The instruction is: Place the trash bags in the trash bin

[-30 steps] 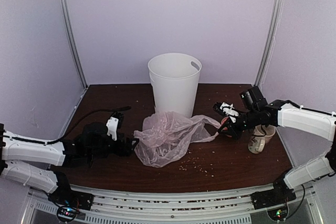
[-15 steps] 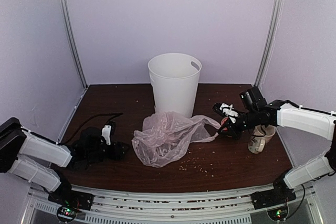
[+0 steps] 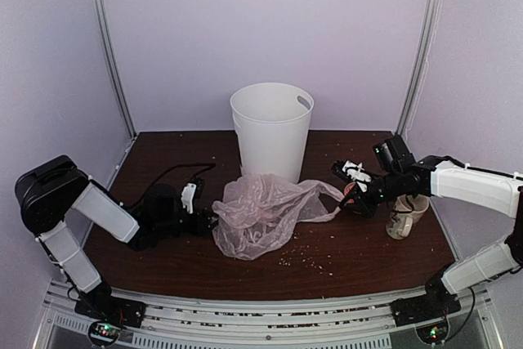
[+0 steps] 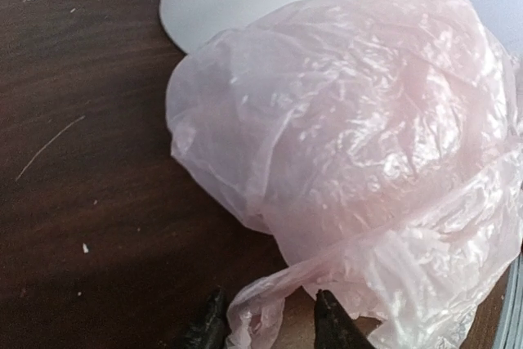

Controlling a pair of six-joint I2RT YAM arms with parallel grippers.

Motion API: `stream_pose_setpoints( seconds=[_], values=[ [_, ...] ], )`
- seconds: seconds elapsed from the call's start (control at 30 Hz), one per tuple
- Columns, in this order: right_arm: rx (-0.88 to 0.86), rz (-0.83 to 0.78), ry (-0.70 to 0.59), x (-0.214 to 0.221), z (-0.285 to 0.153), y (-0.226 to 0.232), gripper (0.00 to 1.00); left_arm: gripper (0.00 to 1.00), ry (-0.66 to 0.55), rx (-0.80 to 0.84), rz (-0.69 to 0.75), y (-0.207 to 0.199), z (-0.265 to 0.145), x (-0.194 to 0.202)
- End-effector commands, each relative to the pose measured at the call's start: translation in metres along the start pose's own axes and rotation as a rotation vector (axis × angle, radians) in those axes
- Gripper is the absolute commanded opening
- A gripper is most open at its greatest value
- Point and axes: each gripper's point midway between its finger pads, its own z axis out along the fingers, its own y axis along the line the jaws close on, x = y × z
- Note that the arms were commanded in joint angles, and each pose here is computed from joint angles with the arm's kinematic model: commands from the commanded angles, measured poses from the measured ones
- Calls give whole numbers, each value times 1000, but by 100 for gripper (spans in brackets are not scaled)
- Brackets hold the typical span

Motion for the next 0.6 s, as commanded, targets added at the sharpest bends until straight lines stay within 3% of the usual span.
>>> stream_pose_setpoints(
  seconds=[0.0,0.1,0.17,0.4,0.57],
  values=[
    [-5,4,-1,3,-1,-2,2,23,-84,111,56,-23,-3,-26],
    [-10,8,-6,2,-2,-2,2,6,-100,103,52,-27,-19,-31],
    [-10,11,-13,0,-3,-2,2,0,-106,83,52,-30,-31,-35],
    [-60,46,-82,-34,-22,1,0,0,-110,-46,0,-43,-88,-54],
    [-161,27,-169,-113,-57,7,0,0,-201,-119,36,-64,-150,-110]
  ],
)
